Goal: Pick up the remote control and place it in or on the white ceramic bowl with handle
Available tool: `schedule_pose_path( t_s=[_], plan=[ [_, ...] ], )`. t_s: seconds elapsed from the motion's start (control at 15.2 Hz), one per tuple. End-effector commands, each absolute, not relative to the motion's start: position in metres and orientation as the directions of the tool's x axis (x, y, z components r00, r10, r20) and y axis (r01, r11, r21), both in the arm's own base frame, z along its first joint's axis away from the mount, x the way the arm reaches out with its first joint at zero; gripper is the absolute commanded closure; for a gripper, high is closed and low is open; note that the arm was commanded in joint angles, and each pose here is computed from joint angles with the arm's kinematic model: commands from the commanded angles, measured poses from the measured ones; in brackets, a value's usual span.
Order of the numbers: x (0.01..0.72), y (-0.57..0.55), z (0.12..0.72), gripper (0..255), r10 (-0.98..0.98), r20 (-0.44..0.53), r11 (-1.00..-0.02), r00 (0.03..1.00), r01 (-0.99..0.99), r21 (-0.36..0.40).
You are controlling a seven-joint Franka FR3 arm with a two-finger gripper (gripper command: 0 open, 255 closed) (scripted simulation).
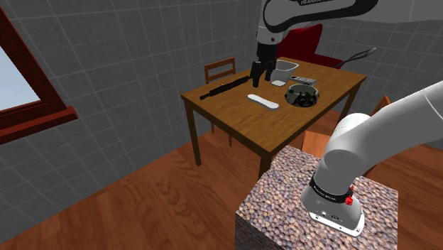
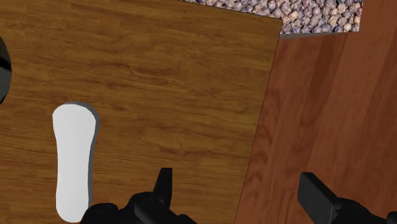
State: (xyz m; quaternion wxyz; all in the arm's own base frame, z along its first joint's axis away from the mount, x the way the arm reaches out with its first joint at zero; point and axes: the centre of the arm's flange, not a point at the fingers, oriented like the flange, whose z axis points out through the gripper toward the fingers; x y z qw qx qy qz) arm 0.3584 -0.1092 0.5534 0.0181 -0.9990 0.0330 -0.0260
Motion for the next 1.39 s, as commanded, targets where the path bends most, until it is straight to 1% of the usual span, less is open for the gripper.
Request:
schedule_pose_path(
  t_s=[0.0, 1.32],
  plan=[
    [0.367, -0.131, 0.535, 0, -0.070, 0.046, -0.997, 0.996, -0.068, -0.035],
    [0.460, -0.326, 0.382, 0, -0.105, -0.005, -0.994, 0.995, -0.105, -0.018]
  ],
)
